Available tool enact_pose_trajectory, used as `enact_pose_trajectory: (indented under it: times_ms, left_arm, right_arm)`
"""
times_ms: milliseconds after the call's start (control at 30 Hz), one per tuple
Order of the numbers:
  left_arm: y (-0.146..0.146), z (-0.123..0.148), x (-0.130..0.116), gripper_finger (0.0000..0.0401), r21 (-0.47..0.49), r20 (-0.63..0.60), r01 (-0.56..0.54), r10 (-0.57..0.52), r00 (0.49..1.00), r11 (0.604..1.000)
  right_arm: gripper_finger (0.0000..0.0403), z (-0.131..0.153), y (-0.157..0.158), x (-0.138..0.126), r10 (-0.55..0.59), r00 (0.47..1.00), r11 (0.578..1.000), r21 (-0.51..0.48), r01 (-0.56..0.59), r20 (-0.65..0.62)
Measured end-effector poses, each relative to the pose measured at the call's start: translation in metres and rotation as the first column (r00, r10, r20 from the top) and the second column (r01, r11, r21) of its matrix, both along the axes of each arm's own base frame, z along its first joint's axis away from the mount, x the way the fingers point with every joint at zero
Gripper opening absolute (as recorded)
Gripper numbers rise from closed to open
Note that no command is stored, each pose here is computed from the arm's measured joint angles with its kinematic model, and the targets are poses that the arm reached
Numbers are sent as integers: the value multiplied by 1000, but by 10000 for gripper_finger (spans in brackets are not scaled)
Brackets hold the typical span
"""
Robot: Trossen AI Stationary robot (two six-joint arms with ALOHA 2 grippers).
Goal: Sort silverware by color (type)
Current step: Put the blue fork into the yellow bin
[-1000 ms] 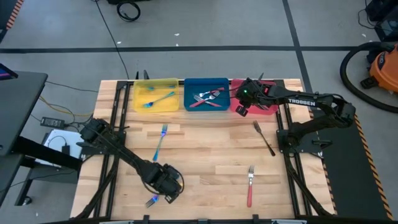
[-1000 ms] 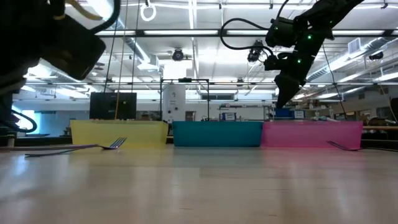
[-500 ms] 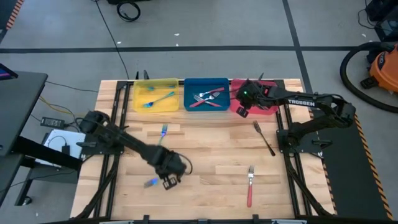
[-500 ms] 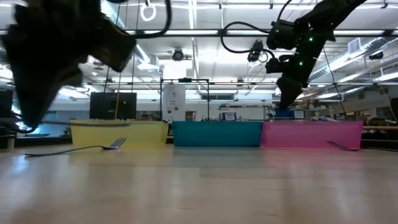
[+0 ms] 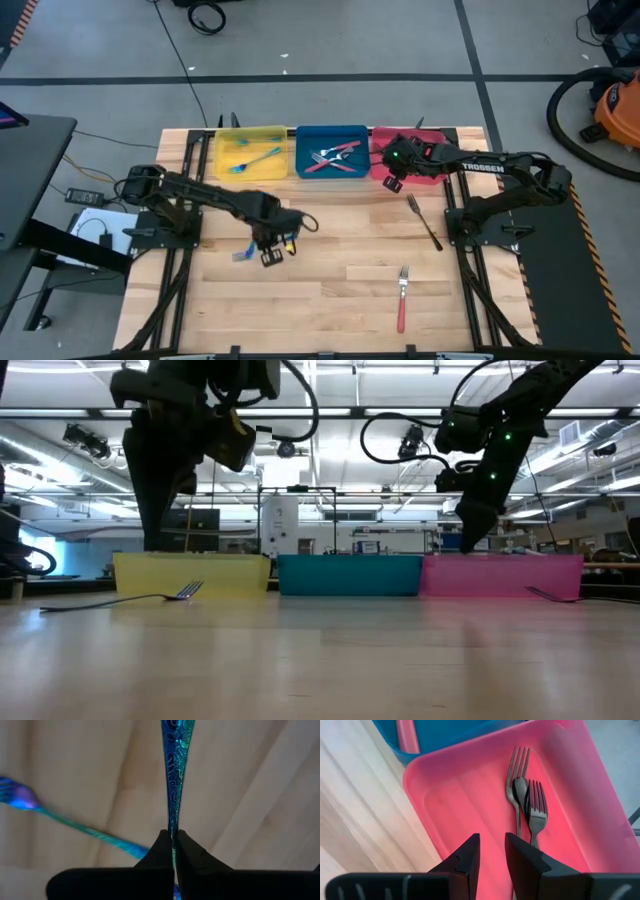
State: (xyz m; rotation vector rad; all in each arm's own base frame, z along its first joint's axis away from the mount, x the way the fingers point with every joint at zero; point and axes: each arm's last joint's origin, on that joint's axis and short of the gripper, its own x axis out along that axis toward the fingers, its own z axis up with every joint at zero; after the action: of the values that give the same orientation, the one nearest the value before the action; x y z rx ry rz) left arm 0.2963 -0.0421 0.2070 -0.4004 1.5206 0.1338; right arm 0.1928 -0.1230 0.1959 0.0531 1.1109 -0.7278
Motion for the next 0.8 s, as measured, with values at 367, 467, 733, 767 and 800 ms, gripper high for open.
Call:
enact_pose_trajectory:
  times_ms: [367,467,733,767,800]
  left_arm:
    - [58,2,-6,2,12,-35,56,-55,998,998]
    - [73,2,-8,3,14,-29,66,-65,997,998]
    - [121,5,-21,3,22,-58,38,-36,998,999]
    - [128,8,-23,3,21,-60,30,-29,998,999]
    - [134,10,-24,3,23,-54,23,-22,998,999]
  right_arm:
    - [99,1,-1,0,-9,1000,1000,-29,8,-14]
    - [99,0,-1,-1,-18,1000,999,-41,17,-26]
    - [99,1,-5,-2,-12,999,998,-54,11,-29]
    - [99,2,-6,-2,-14,1000,998,-62,13,-22]
    - [99,3,-8,-2,-12,1000,997,-72,11,-15]
